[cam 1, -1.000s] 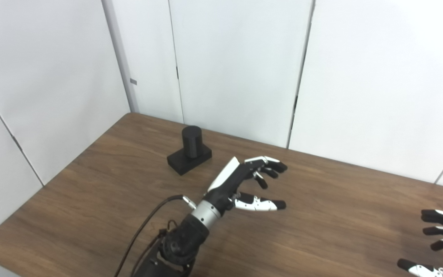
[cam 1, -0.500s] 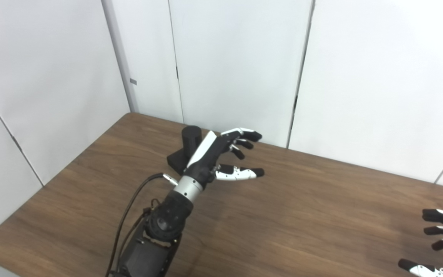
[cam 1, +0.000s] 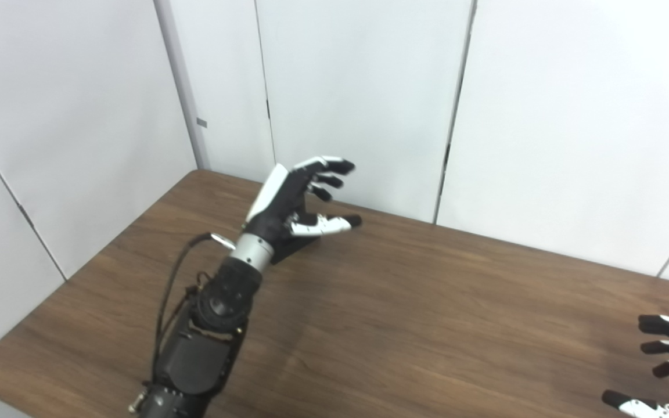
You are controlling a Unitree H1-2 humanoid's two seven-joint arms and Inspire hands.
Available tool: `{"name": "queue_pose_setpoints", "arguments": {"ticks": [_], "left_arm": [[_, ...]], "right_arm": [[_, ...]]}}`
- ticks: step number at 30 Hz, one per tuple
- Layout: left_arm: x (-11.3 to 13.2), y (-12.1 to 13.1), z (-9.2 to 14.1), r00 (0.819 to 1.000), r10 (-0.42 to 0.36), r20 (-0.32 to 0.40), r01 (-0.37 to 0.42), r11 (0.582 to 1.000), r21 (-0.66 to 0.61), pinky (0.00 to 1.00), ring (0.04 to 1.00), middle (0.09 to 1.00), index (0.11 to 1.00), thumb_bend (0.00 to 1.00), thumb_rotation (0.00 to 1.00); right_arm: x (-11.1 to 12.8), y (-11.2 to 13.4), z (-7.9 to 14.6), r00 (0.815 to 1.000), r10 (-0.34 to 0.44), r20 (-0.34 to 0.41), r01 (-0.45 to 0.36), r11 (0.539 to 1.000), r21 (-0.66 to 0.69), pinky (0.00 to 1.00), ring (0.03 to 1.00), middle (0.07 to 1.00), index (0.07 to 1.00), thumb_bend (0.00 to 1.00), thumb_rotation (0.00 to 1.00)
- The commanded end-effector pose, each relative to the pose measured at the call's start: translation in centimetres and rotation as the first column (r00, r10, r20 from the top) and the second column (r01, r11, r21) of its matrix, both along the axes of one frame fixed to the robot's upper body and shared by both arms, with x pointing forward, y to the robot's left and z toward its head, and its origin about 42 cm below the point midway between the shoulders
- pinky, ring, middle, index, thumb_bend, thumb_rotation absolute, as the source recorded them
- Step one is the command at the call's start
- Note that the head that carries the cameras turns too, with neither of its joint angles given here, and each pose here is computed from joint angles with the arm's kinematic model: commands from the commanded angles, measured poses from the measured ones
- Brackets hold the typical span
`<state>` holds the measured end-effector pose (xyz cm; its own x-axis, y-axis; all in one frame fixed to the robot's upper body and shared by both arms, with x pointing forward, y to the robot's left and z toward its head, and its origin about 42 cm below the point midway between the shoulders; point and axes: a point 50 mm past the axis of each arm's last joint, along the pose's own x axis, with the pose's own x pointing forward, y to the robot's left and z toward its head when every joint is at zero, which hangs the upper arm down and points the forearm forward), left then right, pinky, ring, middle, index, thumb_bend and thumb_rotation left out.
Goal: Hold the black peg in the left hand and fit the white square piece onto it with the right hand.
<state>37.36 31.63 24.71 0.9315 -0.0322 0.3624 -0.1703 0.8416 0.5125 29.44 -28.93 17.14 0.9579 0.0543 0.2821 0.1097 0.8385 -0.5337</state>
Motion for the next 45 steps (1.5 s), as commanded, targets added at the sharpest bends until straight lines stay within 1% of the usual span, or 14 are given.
{"name": "queue_pose_setpoints", "arguments": {"ticks": [1,5,11,14,16,19,24,25,31,34,36,40,42,45], "left_arm": [[0.9,0.6,2.5,0.996,0.025,0.083,-0.026,1.000,0.015,0.62,0.731,0.775,0.739,0.80,0.11],[1.2,1.5,2.7,0.994,0.063,0.088,-0.065,0.998,0.016,0.68,0.789,0.811,0.749,0.80,0.11],[1.8,3.4,2.7,0.988,0.121,0.101,-0.127,0.990,0.059,0.67,0.800,0.814,0.754,0.80,0.12],[2.1,4.2,2.4,0.986,0.149,0.078,-0.156,0.984,0.086,0.66,0.802,0.819,0.756,0.82,0.14],[2.1,4.5,2.2,0.981,0.183,0.057,-0.189,0.974,0.123,0.71,0.843,0.849,0.767,0.85,0.17],[2.1,4.9,1.9,0.968,0.248,0.034,-0.250,0.954,0.162,0.77,0.899,0.894,0.802,0.88,0.24],[2.4,5.5,1.7,0.949,0.314,-0.002,-0.306,0.926,0.222,0.85,0.963,0.957,0.840,0.96,0.31],[2.4,5.7,1.6,0.945,0.326,-0.009,-0.314,0.920,0.235,0.89,0.984,0.975,0.848,0.98,0.31],[2.8,6.1,1.3,0.922,0.384,-0.046,-0.354,0.886,0.300,0.99,1.000,1.000,0.866,1.00,0.34],[3.0,6.3,0.8,0.910,0.409,-0.061,-0.368,0.868,0.334,1.00,1.000,1.000,0.868,1.00,0.36],[3.2,6.3,0.4,0.896,0.439,-0.062,-0.385,0.840,0.382,0.97,1.000,1.000,0.868,1.00,0.38],[3.5,6.3,-0.5,0.860,0.504,-0.074,-0.404,0.763,0.504,0.94,1.000,1.000,0.876,1.00,0.43],[3.6,6.3,-1.0,0.845,0.529,-0.085,-0.403,0.732,0.550,0.94,1.000,1.000,0.881,1.00,0.48],[3.7,6.2,-1.5,0.828,0.550,-0.109,-0.397,0.712,0.579,0.94,1.000,1.000,0.888,1.00,0.53]], "right_arm": [[0.3,-0.2,1.9,0.996,0.011,0.084,-0.011,1.000,-0.001,0.44,0.615,0.707,0.689,0.59,0.00],[0.2,-0.2,2.0,0.997,0.010,0.079,-0.009,1.000,-0.011,0.45,0.624,0.712,0.696,0.59,0.00],[0.2,-0.3,2.0,0.996,0.011,0.086,-0.011,1.000,-0.006,0.45,0.617,0.709,0.696,0.59,0.00],[0.2,-0.2,2.0,0.996,0.010,0.084,-0.009,1.000,-0.008,0.45,0.611,0.707,0.694,0.59,0.00],[0.2,-0.2,2.0,0.997,0.009,0.081,-0.008,1.000,-0.012,0.44,0.607,0.707,0.698,0.58,0.00],[0.2,-0.1,2.0,0.997,0.007,0.077,-0.006,1.000,-0.005,0.44,0.607,0.709,0.701,0.58,0.00],[0.2,0.1,2.0,0.997,0.007,0.072,-0.007,1.000,0.003,0.44,0.600,0.710,0.697,0.58,0.00],[0.1,0.1,2.0,0.998,0.006,0.069,-0.007,1.000,0.005,0.44,0.596,0.709,0.697,0.58,0.00],[0.1,0.1,2.1,0.998,0.004,0.070,-0.005,1.000,0.003,0.44,0.607,0.720,0.710,0.58,0.00],[0.1,0.2,2.2,0.997,0.004,0.072,-0.005,1.000,0.009,0.45,0.607,0.718,0.708,0.58,0.00],[0.1,0.2,2.2,0.998,0.004,0.069,-0.004,1.000,0.010,0.45,0.607,0.718,0.706,0.57,0.00],[-0.1,0.4,2.3,0.998,0.000,0.063,0.000,1.000,0.005,0.44,0.606,0.719,0.708,0.57,0.00],[-0.1,0.3,2.4,0.998,0.000,0.065,0.000,1.000,0.004,0.44,0.598,0.717,0.705,0.57,0.00],[-0.1,0.2,2.4,0.998,0.000,0.070,0.000,1.000,0.006,0.44,0.590,0.713,0.700,0.57,0.00]]}}
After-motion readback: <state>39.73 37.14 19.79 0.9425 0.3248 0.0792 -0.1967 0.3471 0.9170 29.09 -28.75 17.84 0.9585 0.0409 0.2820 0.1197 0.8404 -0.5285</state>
